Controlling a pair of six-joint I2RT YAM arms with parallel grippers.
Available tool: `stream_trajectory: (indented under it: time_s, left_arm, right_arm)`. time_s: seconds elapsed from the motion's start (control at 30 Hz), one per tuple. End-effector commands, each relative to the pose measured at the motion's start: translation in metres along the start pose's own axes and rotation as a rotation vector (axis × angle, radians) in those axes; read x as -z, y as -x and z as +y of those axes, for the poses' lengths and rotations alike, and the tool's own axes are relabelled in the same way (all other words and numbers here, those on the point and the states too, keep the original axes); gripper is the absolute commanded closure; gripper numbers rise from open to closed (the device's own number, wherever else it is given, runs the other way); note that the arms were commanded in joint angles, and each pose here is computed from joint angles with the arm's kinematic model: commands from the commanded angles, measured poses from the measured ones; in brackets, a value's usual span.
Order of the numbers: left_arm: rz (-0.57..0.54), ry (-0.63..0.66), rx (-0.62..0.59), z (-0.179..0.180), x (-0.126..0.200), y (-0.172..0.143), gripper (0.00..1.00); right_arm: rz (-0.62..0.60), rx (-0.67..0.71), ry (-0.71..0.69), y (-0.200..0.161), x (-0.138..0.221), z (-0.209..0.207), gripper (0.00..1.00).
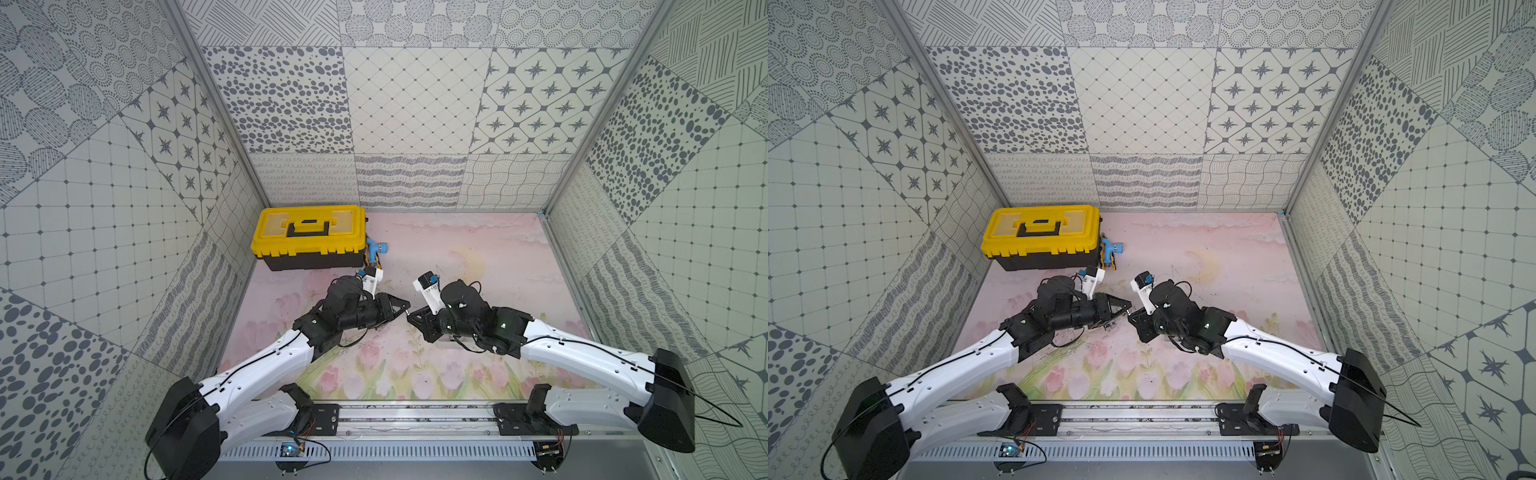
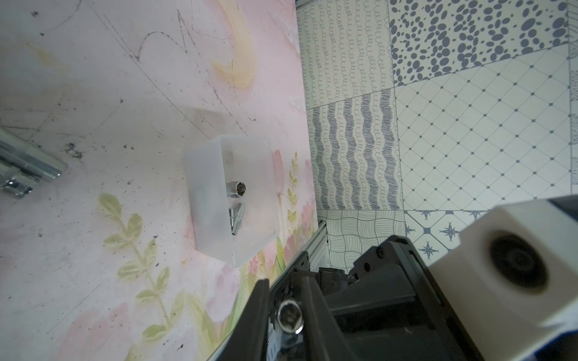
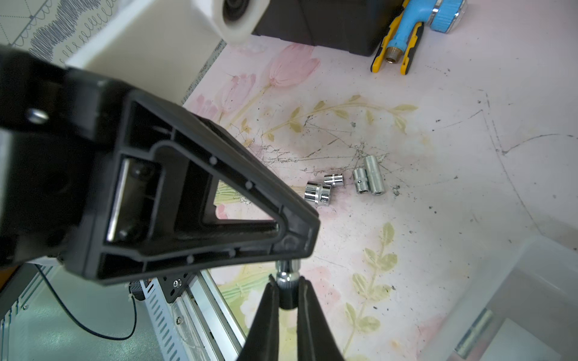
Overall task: Put the socket on the desktop into the storage box
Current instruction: Pick up the socket head at the center of the board.
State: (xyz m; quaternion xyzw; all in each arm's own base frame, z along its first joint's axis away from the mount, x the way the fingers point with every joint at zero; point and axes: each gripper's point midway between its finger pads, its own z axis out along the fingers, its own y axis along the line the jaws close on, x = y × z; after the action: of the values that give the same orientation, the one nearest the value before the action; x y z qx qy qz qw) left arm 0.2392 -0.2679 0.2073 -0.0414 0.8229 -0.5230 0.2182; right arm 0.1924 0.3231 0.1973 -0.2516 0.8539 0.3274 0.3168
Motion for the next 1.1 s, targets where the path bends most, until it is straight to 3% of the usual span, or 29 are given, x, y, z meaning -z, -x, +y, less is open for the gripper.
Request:
stream_trajectory:
  time_s: [0.0, 0.1, 0.23, 0.3, 0.43, 0.63, 0.73, 0.93, 1.07]
  left_arm:
    - [0.001, -0.041, -0.02, -0.008, -0.001, 0.0, 0.84]
    - [-0.001, -0.037, -0.012, -0.006, -0.001, 0.0, 0.98]
    - [-0.002, -0.051, 0.005, -0.006, -0.003, 0.0, 1.0]
    - [-0.005, -0.092, 0.019, -0.011, -0.003, 0.001, 1.0]
    - [0.024, -0.179, 0.02, -0.024, -0.004, -0.001, 1.0]
    - [0.034, -0.301, 0.005, -0.045, 0.001, 0.0, 1.0]
    - [0.039, -0.318, 0.006, -0.048, 0.001, 0.0, 1.0]
    - [0.045, -0.335, 0.014, -0.049, 0.001, -0.001, 1.0]
    - [0.045, -0.336, 0.014, -0.05, 0.001, -0.001, 1.0]
  right_arm:
    - [-0.061, -0.007, 0.014, 0.019, 0.005, 0.009, 1.0]
    - [-0.062, -0.012, 0.016, 0.019, 0.005, 0.009, 1.0]
    - [-0.067, -0.054, 0.042, 0.018, 0.004, 0.01, 0.99]
    - [-0.041, -0.114, 0.131, 0.015, 0.002, 0.012, 0.69]
    - [-0.04, -0.225, 0.365, 0.014, 0.011, 0.019, 0.59]
    - [-0.092, -0.27, 0.436, 0.02, 0.029, 0.012, 0.67]
    - [-0.086, -0.268, 0.478, 0.021, 0.032, 0.017, 0.62]
    - [-0.069, -0.275, 0.484, 0.019, 0.031, 0.018, 0.63]
    - [-0.068, -0.281, 0.465, 0.017, 0.029, 0.015, 0.74]
